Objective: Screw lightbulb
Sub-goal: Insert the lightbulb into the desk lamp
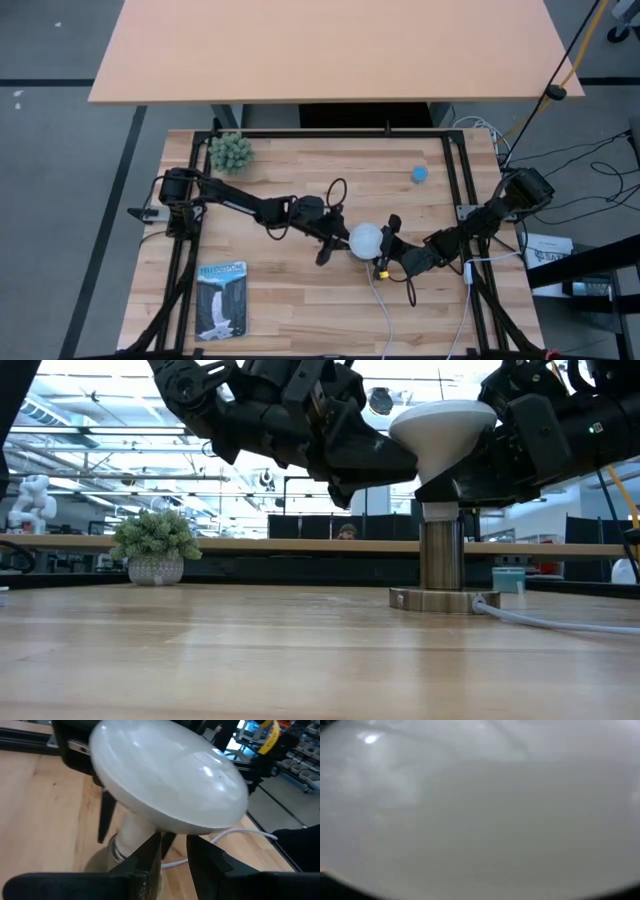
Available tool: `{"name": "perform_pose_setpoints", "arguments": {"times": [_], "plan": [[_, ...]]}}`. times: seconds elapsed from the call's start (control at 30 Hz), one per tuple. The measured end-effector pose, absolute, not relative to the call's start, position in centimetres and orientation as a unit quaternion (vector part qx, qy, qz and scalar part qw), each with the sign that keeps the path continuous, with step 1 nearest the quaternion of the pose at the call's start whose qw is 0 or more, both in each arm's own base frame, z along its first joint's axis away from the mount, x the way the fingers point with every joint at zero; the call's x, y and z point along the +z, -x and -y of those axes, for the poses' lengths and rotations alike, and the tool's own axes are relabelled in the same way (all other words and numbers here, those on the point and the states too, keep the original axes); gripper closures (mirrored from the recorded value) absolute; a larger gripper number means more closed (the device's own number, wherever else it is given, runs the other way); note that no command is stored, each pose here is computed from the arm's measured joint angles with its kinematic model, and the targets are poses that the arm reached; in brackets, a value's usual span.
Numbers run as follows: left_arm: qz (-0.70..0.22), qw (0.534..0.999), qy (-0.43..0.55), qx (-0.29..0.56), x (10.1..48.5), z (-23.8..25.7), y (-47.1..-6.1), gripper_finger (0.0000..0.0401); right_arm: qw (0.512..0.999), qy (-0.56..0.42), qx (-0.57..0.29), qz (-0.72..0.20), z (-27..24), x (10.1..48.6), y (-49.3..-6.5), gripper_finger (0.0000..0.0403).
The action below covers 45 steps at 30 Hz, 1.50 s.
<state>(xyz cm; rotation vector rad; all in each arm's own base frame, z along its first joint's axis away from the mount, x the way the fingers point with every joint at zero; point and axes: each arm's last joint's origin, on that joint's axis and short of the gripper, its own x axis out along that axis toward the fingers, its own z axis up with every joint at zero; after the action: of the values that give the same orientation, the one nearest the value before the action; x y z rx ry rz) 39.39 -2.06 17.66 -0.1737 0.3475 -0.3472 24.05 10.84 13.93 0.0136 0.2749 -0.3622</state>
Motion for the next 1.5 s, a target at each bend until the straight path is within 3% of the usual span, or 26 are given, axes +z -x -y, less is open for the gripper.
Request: {"name": "perform_pose_setpoints", "arguments": {"times": [1.27, 1.37, 1.5], "plan": [[-0.169, 0.974, 0.068, -0.134, 17.6, 1.3, -39.5, 0.0305, 0.977, -0.007, -0.171, -0.129, -10.9, 14.1, -24.2, 0.0191], [-0.169, 0.974, 0.068, -0.134, 17.6, 1.3, -39.5, 0.0305, 0.977, -0.006, -0.172, -0.127, -10.9, 14.2, -24.2, 0.0202], [-0.169, 0.974, 0.069, -0.136, 17.6, 1.3, -39.5, 0.0305, 0.977, 0.006, -0.17, -0.128, -10.9, 14.2, -24.2, 0.0247]]}}
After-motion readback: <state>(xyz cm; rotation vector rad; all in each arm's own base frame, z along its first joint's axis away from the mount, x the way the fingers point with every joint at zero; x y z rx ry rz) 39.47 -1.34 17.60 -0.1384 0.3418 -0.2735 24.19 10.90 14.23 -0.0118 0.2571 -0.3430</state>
